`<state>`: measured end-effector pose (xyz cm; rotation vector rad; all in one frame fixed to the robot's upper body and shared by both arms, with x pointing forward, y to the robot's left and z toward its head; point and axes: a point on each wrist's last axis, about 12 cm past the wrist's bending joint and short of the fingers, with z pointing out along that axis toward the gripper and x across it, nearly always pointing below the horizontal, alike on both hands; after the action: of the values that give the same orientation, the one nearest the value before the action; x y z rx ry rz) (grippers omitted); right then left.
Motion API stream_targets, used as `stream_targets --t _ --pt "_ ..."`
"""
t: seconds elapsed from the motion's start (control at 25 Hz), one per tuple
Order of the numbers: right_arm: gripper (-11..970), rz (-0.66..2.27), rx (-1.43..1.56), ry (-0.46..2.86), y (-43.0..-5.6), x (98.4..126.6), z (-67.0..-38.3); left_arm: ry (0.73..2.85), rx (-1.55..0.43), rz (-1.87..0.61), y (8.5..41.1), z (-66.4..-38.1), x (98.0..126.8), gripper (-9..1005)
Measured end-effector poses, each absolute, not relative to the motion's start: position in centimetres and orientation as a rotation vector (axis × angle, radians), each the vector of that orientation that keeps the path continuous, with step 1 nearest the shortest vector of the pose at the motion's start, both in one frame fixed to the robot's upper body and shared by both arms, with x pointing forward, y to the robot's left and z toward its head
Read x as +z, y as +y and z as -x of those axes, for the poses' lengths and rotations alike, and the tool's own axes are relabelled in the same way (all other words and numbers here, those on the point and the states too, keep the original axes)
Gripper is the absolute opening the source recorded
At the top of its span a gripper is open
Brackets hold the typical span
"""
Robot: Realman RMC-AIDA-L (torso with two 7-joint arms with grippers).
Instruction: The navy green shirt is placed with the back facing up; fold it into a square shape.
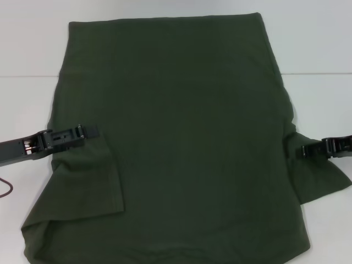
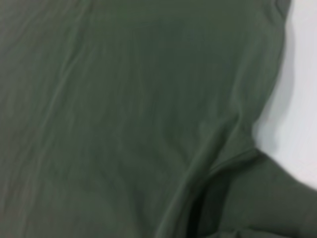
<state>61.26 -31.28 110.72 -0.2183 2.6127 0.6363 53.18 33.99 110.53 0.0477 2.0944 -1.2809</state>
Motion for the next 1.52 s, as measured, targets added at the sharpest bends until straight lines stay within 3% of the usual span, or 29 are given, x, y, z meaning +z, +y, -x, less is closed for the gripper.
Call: stream_targets --t 0.28,0.72,0.8,1.04,1.52 --pt "693 0.177 0.613 2.609 -31.4 110.3 -61.3 2.096 -1.279 -0.043 34.1 -53.1 110.4 904" --pt "448 0.147 0.600 2.620 -31.7 110.5 -61.3 2.087 -1.282 -0.043 34.1 -53.1 110.6 904" --pt "241 0.141 0.600 2.618 -31.9 110.5 -61.3 2.086 -1.282 -0.042 34.2 -53.1 110.6 904" --pt "15 0.142 0.591 2.626 -32.1 110.4 -61.1 2.077 -1.286 -0.039 34.3 -53.0 110.7 904" --pt "50 0.081 0.582 2.637 -34.7 110.3 -59.9 2.068 -1.287 -0.027 34.6 -52.8 110.7 904"
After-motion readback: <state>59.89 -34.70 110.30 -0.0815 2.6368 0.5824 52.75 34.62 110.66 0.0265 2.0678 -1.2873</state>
